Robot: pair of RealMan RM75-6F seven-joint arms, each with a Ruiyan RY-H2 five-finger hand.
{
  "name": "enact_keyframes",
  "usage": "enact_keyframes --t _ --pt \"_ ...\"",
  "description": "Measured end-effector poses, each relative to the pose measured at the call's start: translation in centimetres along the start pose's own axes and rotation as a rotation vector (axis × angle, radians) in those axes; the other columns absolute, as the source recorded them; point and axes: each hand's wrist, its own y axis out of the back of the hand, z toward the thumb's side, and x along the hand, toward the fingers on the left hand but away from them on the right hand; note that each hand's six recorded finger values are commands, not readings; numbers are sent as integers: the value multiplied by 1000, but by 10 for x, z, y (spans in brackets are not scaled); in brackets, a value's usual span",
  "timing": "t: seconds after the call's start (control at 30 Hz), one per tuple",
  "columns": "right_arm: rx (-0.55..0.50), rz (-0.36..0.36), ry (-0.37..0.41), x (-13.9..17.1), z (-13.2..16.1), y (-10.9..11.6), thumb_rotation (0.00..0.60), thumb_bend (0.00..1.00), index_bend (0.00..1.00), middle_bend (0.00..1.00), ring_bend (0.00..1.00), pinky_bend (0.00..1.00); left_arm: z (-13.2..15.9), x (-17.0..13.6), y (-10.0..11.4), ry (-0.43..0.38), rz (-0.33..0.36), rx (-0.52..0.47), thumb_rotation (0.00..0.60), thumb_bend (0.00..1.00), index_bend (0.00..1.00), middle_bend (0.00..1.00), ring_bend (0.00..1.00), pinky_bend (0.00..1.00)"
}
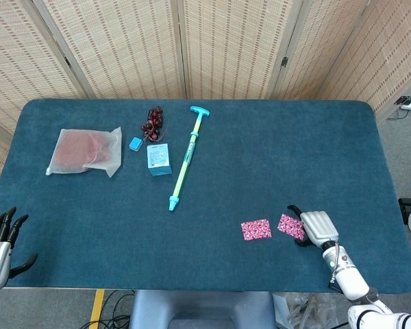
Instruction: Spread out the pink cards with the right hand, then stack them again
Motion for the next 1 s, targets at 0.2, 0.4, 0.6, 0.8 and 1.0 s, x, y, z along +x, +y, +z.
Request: enact_keyframes --t 0.2,0.4,0.6,0.8,1.0 --pt "18 11 -3 -3 -1 -5 600 247 138 992 1000 1000 0 0 0 1 0 0 600 257 157 38 48 127" --pt "33 4 -24 -6 -8 -5 600 248 138 992 1000 1000 0 -1 0 3 -1 0 600 256 158 38 48 127" --pt "34 -9 -50 -9 -17 0 600 248 138 992 1000 1000 0 -1 0 3 -2 1 600 257 157 38 48 127" --pt "33 -26 -75 -16 -25 8 600 248 138 992 1000 1000 0 0 -1 5 -5 4 600 257 157 38 48 127" --pt "29 -44 -90 -24 -30 18 600 248 138 992 1000 1000 -2 -1 -1 10 -4 8 600 257 157 38 48 127"
